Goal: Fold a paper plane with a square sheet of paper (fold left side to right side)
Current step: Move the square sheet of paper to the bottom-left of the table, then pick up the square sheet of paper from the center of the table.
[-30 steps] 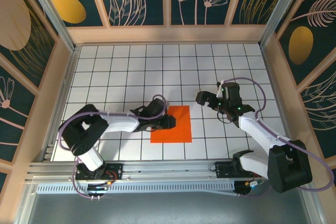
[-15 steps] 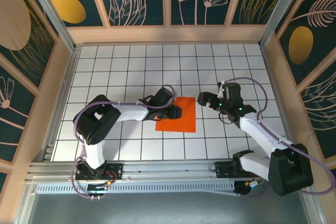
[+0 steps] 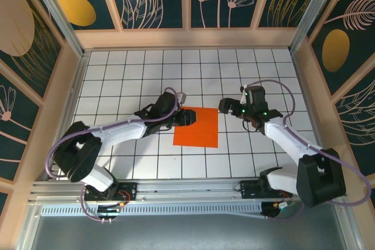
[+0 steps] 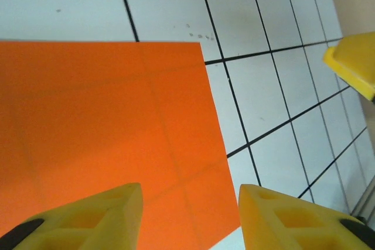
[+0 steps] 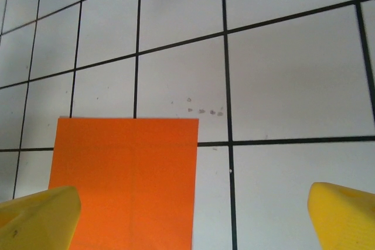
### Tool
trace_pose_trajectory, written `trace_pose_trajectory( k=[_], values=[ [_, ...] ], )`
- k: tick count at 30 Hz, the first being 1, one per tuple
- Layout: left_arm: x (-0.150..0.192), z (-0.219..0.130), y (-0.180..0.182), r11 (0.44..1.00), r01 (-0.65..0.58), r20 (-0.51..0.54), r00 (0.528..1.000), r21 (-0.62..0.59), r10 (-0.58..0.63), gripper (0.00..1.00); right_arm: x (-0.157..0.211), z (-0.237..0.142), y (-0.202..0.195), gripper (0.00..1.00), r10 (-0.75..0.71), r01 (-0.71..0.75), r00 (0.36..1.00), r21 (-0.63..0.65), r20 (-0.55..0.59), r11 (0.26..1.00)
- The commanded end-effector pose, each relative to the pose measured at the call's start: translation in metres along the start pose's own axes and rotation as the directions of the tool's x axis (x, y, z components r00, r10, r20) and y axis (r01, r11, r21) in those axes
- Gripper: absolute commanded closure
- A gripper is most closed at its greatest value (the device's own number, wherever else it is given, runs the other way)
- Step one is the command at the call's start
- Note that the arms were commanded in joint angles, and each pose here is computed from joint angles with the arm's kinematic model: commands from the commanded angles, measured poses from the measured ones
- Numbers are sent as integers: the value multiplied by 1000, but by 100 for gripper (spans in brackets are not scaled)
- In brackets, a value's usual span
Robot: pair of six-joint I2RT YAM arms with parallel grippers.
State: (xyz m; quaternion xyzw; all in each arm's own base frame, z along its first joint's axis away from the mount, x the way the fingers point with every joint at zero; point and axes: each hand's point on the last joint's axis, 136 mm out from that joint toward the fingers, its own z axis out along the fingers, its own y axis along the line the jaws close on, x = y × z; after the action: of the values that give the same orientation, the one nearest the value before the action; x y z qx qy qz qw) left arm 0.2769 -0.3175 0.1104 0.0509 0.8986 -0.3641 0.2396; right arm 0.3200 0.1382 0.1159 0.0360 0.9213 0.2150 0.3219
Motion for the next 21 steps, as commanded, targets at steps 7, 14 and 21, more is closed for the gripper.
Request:
trace_pose_trajectory(
  k=[7, 14, 21],
  values=[
    [43, 1, 33, 994, 101, -70, 992, -29, -103, 63, 11, 53, 20, 1, -100, 111, 984, 68, -144, 991],
    [45, 16, 30, 994, 109, -104, 989, -2, -109, 69, 20, 81, 27, 1, -125, 145, 973, 94, -195, 985],
    [57, 25, 49, 991, 114, -131, 984, -68, -123, 71, 29, 100, 42, 7, -172, 192, 956, 65, -240, 979]
  ],
)
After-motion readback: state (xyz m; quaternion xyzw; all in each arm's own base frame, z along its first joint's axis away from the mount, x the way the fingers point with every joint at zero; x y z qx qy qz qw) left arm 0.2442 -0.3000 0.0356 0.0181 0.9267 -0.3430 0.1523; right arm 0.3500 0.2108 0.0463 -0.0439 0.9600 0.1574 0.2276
